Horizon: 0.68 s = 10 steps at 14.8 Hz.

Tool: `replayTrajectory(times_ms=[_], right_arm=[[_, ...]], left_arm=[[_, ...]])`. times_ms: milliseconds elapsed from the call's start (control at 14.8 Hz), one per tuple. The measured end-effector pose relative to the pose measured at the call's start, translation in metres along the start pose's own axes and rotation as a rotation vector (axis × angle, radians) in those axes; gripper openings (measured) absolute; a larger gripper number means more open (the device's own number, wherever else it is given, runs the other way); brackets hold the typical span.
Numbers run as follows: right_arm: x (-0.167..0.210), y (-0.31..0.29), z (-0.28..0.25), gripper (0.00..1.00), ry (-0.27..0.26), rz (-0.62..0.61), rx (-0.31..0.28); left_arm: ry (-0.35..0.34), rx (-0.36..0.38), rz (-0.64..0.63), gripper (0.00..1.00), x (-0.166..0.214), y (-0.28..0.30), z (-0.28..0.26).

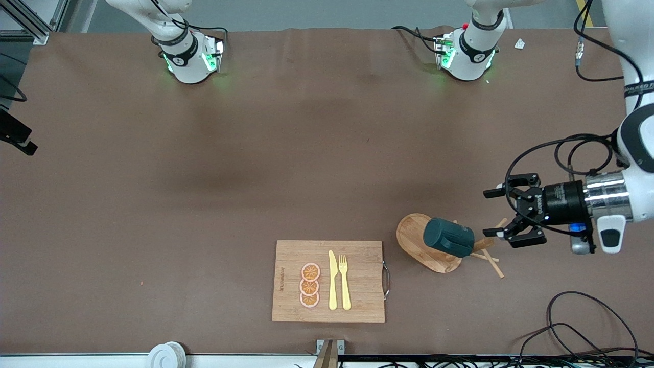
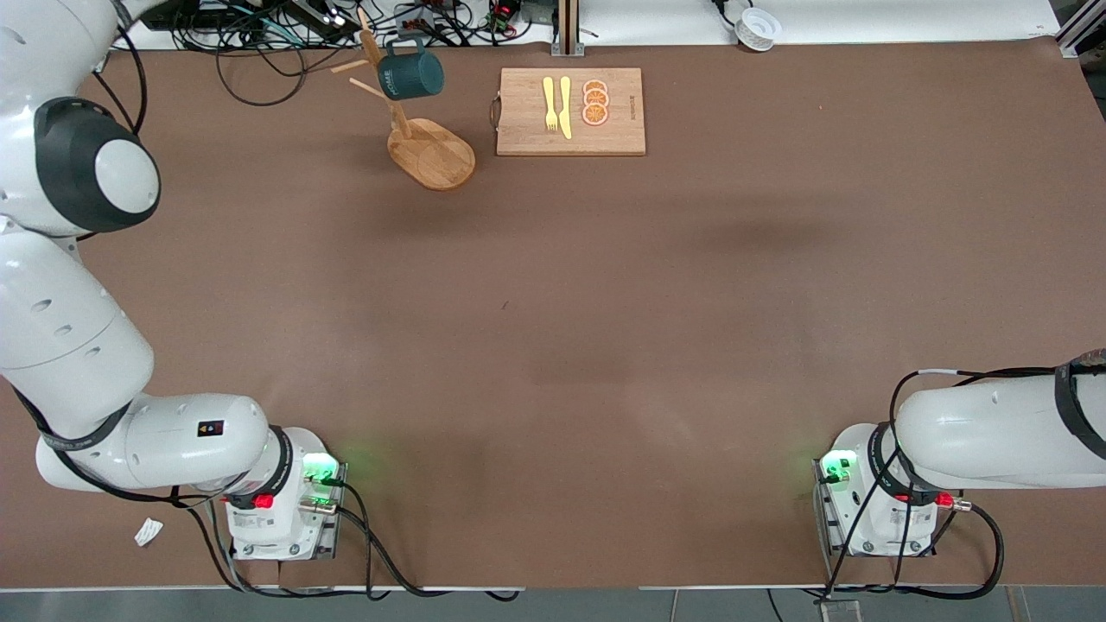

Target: Pass cup and hang on rack

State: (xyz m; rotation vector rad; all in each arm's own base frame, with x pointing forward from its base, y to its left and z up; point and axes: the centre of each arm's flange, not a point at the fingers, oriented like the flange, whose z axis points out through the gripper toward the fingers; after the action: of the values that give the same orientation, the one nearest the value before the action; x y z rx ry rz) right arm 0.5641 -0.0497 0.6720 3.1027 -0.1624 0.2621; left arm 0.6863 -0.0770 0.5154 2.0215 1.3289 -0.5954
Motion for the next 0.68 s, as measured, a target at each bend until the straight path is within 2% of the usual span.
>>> replayTrajectory(times_ms=[203,339,542,677], right_arm=[[0.000,0.000,0.000,1.00,0.000,0.000,0.000],[0.000,0.000,0.000,1.00,0.000,0.000,0.000],[0.000,0.000,0.000,1.00,0.000,0.000,0.000],[0.000,0.000,0.000,1.00,0.000,0.000,0.000]], left_arm=[[0.129,0.027,0.158,1.00,-0.020,-0.004,-0.027],[0.236,0.080,0.274,1.00,-0.031,-0.008,-0.039],[0.403,0.241,0.481,1.00,-0.059,-0.014,-0.041],[0.486,0.352,0.652,1.00,-0.082,-0.018,-0.043]])
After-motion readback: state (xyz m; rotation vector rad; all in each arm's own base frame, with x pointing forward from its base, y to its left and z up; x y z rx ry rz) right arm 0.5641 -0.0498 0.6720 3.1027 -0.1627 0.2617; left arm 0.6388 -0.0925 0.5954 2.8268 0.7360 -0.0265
